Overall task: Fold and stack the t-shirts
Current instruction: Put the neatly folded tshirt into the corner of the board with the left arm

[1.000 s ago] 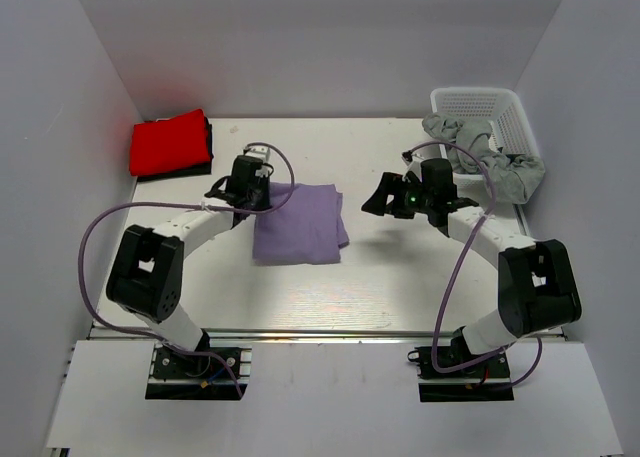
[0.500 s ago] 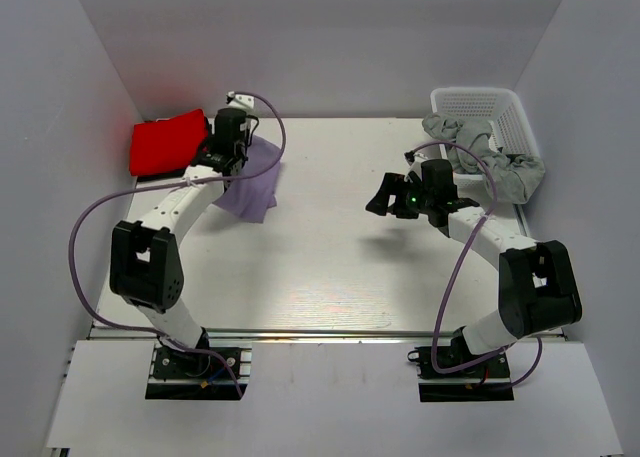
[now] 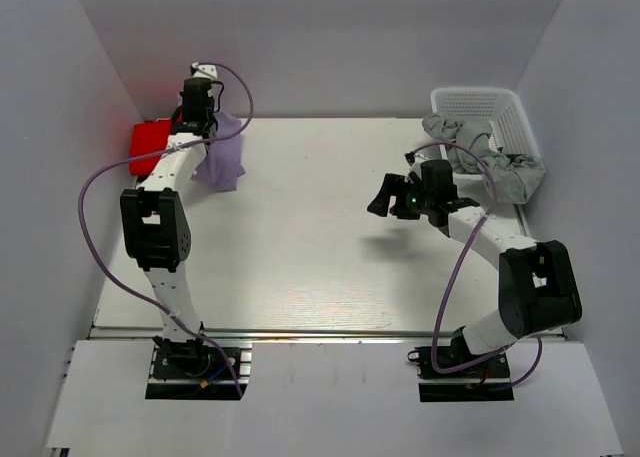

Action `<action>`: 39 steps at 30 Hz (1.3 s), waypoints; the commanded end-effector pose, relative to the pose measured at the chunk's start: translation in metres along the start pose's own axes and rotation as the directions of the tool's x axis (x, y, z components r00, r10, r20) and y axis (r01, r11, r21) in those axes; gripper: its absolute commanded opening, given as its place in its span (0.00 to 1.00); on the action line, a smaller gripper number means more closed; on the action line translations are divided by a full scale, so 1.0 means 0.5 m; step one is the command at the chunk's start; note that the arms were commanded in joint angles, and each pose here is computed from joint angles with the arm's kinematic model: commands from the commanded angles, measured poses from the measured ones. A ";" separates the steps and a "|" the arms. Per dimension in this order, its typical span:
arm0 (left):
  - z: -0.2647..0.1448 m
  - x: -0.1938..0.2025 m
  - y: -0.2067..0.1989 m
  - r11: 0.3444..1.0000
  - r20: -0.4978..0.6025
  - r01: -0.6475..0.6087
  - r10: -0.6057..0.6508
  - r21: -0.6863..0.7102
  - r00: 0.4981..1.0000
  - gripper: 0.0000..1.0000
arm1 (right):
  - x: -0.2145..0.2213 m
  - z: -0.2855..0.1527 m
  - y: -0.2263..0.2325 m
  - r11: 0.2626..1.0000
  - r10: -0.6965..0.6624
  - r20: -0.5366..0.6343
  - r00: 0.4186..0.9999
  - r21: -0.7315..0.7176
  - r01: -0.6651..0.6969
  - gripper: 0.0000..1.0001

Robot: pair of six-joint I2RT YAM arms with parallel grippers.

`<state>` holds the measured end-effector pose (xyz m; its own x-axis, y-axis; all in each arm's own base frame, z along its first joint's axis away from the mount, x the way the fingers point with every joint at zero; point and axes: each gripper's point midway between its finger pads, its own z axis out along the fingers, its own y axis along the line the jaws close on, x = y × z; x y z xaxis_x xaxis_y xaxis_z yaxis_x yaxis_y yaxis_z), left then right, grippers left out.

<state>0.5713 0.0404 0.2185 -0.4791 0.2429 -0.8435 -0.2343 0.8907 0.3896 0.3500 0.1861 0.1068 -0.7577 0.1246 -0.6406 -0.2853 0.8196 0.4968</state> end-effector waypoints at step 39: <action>0.185 -0.032 0.334 0.805 0.172 0.308 -0.256 -0.507 0.951 0.00 | -0.093 0.083 0.044 0.992 -0.013 0.007 1.000 -0.127 0.014 0.79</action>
<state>0.6278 0.2107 0.2083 -0.3782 0.0262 -0.9253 -0.6206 0.7345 0.2745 0.3936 0.2138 0.1050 -0.7779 0.1163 -0.6176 -0.3219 0.7703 0.5504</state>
